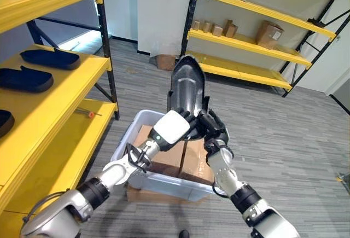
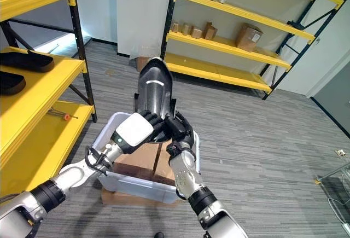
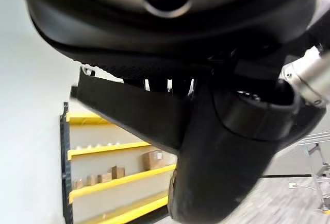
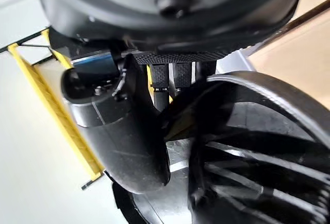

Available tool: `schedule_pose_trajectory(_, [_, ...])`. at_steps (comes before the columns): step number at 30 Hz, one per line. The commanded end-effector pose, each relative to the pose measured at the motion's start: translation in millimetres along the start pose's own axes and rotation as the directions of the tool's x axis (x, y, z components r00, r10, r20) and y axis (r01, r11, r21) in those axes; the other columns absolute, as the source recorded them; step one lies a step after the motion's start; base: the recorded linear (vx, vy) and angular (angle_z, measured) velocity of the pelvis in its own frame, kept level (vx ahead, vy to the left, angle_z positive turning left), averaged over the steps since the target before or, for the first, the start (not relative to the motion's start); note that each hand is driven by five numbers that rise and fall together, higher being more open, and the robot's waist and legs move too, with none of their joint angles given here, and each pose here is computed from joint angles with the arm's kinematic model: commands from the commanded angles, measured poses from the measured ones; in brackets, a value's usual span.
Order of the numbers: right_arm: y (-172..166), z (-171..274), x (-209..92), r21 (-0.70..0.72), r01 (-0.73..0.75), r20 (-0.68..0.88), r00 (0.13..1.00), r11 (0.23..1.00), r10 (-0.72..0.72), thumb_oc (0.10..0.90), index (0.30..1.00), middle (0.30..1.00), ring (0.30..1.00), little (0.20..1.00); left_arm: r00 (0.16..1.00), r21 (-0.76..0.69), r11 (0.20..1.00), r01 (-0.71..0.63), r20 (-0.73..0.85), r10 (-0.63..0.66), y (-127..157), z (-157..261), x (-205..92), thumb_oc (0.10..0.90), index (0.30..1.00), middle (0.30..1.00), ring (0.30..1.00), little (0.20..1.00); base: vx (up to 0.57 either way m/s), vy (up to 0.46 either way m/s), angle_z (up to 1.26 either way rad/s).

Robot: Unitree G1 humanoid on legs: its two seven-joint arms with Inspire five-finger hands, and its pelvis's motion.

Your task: Move parts from the plastic box to the shelf.

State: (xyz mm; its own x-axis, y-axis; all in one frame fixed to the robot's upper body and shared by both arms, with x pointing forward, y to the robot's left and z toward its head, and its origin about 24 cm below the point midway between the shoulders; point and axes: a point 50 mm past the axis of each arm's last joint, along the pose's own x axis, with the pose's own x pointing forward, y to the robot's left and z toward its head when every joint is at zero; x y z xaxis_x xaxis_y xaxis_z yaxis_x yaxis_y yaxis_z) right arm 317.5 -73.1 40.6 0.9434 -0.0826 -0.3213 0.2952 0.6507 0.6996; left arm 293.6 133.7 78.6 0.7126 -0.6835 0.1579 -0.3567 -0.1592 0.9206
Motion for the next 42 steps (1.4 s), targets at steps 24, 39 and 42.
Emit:
schedule_pose_trajectory(24, [79, 90, -40, 0.098, -0.574, 0.357, 0.783, 0.813, 0.510, 0.900, 1.000, 1.000, 1.000, 1.000, 0.977, 0.145, 0.967, -0.211, 0.010, 0.212, 60, -36, 16, 0.400, 0.300, 0.300, 0.300, 0.300, -0.01, -0.001, 0.00])
schedule_pose_trajectory(39, [-13, 148, -59, -0.002, -0.462, 0.550, 0.740, 0.887, 0.387, 0.900, 1.000, 1.000, 1.000, 1.000, 0.985, 0.380, 0.915, -0.138, -0.047, 0.168, 107, -91, -66, 0.400, 0.300, 0.300, 0.300, 0.300, 0.02, -0.015, 0.07])
schedule_pose_trajectory(42, [-24, 153, -62, 0.007, -0.439, 0.578, 0.735, 0.899, 0.354, 0.900, 1.000, 1.000, 1.000, 1.000, 0.983, 0.396, 0.910, -0.125, -0.074, 0.167, 112, -97, -78, 0.400, 0.300, 0.300, 0.300, 0.300, 0.03, -0.038, 0.09])
